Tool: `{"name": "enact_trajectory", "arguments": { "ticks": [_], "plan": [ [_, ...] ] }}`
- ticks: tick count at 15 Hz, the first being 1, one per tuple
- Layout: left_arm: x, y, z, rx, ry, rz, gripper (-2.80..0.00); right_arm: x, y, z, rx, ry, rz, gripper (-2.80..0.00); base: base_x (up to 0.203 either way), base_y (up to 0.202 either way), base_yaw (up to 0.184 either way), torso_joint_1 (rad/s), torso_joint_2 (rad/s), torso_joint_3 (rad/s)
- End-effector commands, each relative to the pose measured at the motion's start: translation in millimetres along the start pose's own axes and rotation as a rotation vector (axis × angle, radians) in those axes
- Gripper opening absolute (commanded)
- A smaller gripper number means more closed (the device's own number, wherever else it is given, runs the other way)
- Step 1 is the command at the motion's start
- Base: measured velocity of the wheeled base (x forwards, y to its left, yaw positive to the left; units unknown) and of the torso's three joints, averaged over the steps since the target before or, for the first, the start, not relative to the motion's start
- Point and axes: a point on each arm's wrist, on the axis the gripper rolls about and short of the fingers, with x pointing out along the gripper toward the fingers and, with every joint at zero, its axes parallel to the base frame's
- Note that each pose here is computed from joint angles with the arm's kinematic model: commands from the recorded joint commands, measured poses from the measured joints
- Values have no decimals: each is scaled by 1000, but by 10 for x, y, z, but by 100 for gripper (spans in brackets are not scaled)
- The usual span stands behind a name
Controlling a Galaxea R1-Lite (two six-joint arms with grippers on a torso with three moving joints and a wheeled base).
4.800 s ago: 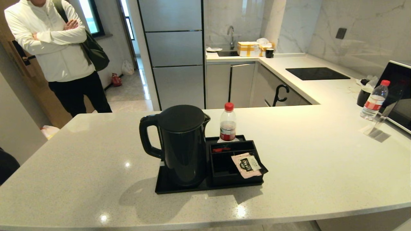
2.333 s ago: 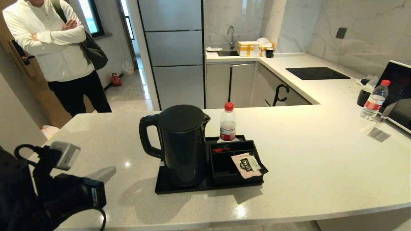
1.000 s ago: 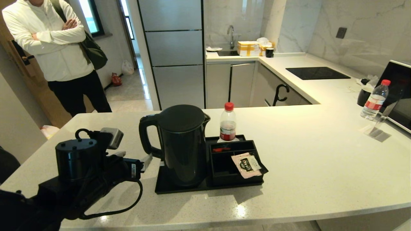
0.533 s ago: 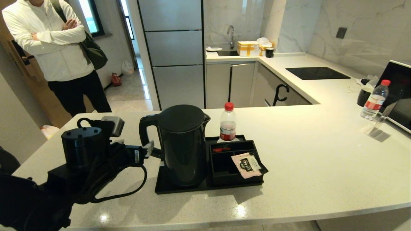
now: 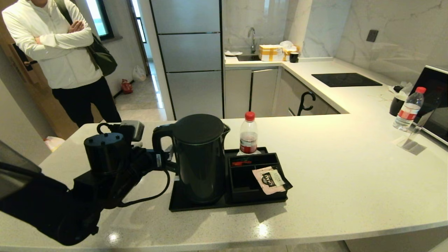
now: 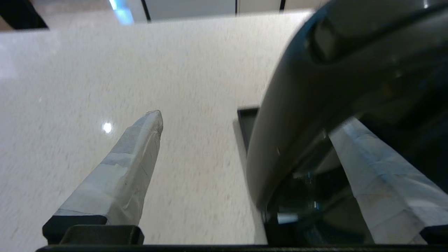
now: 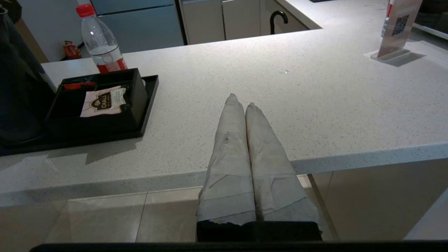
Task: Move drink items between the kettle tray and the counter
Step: Pick up the kettle
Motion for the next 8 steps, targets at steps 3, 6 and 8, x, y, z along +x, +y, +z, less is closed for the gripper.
{"name": "enact_trajectory", "arguments": {
  "ticks": [3,6,8],
  "plan": [
    [78,-20,-63,1,1,1,0,19,-5,-90,-1,33,-1,-280,0,0,0,0,0,0],
    [74,-13,-80,2,7,4,0,19,-5,-90,-1,33,-1,-280,0,0,0,0,0,0],
    [87,-10,-85,4,8,4,0,19,-5,-90,-1,33,-1,-280,0,0,0,0,0,0]
  ]
}}
